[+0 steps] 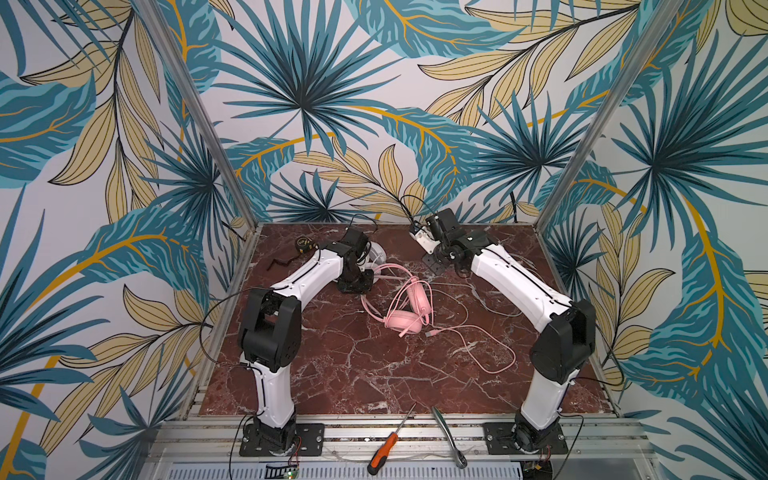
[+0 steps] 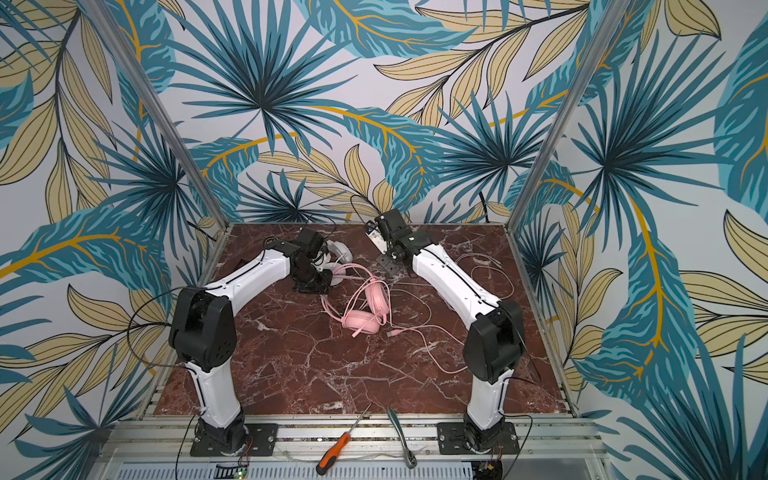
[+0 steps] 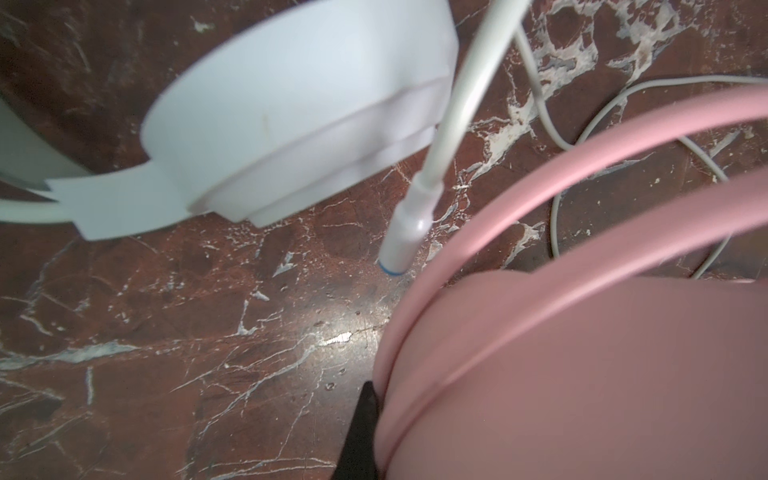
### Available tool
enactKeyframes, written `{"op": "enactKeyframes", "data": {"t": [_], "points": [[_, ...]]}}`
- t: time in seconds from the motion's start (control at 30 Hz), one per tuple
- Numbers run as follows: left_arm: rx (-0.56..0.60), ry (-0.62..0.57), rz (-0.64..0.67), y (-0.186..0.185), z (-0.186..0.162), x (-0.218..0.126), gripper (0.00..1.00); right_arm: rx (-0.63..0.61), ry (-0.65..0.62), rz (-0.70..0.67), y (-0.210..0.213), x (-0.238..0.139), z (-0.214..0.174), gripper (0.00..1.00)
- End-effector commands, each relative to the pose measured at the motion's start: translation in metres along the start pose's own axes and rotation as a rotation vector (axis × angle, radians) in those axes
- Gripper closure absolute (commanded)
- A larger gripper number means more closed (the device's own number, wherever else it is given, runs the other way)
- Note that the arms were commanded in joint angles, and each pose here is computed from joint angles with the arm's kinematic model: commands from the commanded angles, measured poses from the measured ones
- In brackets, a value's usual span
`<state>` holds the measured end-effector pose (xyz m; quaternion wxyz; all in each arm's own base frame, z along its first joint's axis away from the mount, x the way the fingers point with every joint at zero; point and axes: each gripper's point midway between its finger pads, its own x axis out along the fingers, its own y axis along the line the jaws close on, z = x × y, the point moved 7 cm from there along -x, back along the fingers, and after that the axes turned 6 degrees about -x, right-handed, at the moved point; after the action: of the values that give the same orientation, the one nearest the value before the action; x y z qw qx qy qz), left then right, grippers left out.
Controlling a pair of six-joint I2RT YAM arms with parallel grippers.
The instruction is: Wrap the headphones
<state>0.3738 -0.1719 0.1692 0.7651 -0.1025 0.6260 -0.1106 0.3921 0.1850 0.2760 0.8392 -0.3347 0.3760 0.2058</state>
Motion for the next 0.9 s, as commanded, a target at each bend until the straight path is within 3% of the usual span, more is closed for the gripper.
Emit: {"op": "enactKeyframes", "data": {"t": [0.0,0.43,0.87], "points": [[-0.004,-0.005,-0.072,-0.005,0.001,-0.01,1.0,0.171,-0.106,0.04,0.0,-0.02,-0.011,0.58],[-0.022,-0.014,-0.113,-0.005,0.009,-0.016,1.0,0.299,-0.247,0.11,0.039,-0.031,-0.084,0.44],[-0.05,-0.017,-0.132,-0.004,0.011,-0.019,1.0,0.312,-0.472,0.333,0.091,-0.035,-0.127,0.44]]}}
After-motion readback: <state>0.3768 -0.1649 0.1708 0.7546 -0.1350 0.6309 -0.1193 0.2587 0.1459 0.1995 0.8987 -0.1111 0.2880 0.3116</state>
